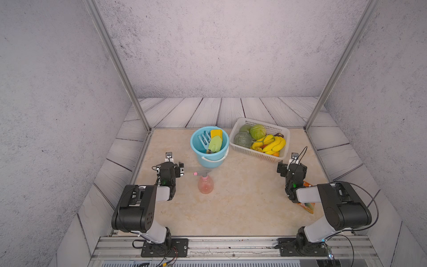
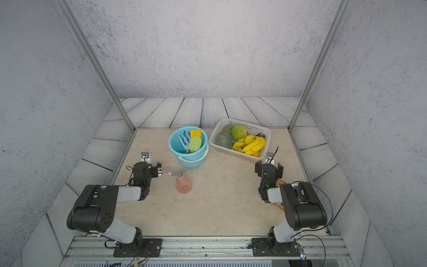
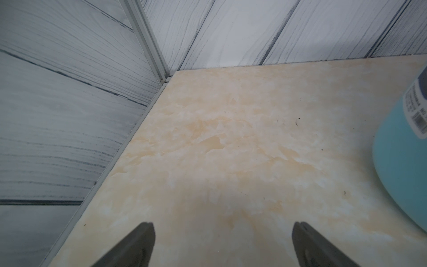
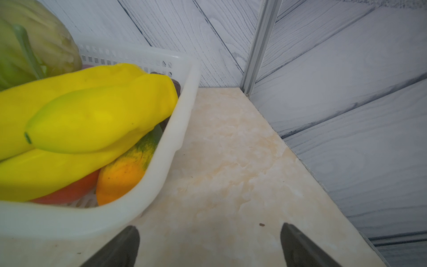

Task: Organize the gardening tools
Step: Reset both arms

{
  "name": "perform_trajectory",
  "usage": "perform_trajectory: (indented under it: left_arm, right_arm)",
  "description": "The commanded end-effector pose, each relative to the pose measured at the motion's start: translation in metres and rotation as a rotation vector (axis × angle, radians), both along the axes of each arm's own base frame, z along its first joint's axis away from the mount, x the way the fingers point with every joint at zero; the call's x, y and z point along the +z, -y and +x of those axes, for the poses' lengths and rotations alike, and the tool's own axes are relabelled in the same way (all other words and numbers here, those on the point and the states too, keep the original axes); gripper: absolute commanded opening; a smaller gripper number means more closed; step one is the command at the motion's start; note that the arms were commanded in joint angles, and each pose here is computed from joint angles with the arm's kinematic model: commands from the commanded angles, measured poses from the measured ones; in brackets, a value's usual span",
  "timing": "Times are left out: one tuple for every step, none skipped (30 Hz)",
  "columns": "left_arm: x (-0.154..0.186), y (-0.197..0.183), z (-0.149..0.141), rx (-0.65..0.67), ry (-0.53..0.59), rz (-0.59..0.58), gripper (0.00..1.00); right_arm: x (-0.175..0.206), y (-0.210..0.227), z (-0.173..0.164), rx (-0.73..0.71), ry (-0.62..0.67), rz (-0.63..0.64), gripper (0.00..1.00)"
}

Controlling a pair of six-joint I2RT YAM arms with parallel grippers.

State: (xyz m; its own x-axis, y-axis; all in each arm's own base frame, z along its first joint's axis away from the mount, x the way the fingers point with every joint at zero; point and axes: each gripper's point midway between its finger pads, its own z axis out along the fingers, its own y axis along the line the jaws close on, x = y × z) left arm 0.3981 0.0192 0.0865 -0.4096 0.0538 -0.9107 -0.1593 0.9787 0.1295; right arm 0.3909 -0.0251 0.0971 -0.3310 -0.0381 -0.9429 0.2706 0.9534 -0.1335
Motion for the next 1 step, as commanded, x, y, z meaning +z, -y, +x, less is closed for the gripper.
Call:
perform_trajectory:
  left_arm:
    - [0.0128, -0.0017, 0.0037, 0.005, 0.038, -0.017, 0.99]
  right_arm:
    - [-0.0003, -0.0006, 0.0035, 0.007, 0.007, 0.004, 0.99]
